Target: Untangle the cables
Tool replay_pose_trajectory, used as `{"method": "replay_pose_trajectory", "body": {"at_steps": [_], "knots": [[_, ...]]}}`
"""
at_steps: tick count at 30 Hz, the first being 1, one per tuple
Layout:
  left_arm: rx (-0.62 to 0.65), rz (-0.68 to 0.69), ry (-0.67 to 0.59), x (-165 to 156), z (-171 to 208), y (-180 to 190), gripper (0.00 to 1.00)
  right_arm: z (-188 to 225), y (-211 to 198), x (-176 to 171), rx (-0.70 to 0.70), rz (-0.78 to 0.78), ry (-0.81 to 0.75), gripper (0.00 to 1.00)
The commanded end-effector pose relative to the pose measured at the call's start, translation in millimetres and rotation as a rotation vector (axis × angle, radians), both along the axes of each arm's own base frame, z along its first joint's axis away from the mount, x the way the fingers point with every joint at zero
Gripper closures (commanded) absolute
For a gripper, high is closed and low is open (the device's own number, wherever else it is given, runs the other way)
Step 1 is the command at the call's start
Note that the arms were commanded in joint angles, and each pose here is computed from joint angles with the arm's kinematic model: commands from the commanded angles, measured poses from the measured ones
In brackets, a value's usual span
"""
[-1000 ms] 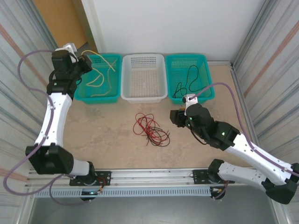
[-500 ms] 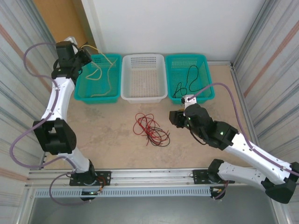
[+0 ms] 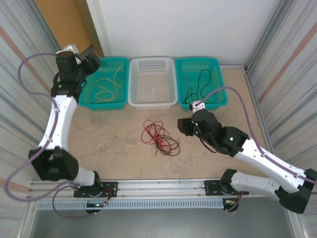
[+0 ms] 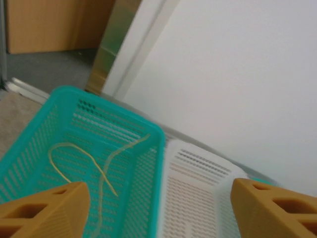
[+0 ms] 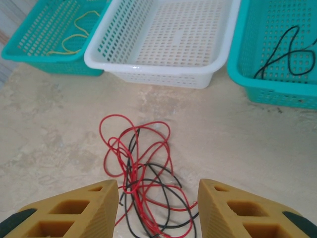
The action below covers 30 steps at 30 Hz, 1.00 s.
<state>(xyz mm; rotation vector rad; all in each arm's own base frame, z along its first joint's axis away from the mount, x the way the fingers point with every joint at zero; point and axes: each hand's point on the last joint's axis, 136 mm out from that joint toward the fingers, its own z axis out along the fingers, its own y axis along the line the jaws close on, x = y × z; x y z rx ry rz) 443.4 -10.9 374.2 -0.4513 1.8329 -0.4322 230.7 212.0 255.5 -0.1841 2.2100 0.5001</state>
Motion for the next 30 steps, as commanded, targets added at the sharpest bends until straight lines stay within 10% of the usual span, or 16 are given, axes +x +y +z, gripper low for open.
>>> {"method": "replay_pose_trajectory", "body": {"at_steps": [1, 13, 30], "knots": [[-0.084, -0.135, 0.052, -53.7, -19.9, -39.3, 0.41, -12.1, 20.0, 4.2, 0.007, 0.017, 0.075, 0.55], [-0.087, -0.487, 0.395, -209.0, -167.5, -143.5, 0.57, -117.0, 105.2, 19.7, -0.020, 0.131, 0.406, 0.59], [-0.182, -0.524, 0.378, -219.1, -171.2, -152.0, 0.62, -170.8, 127.7, 58.2, -0.276, 0.179, 0.400, 0.69]]}}
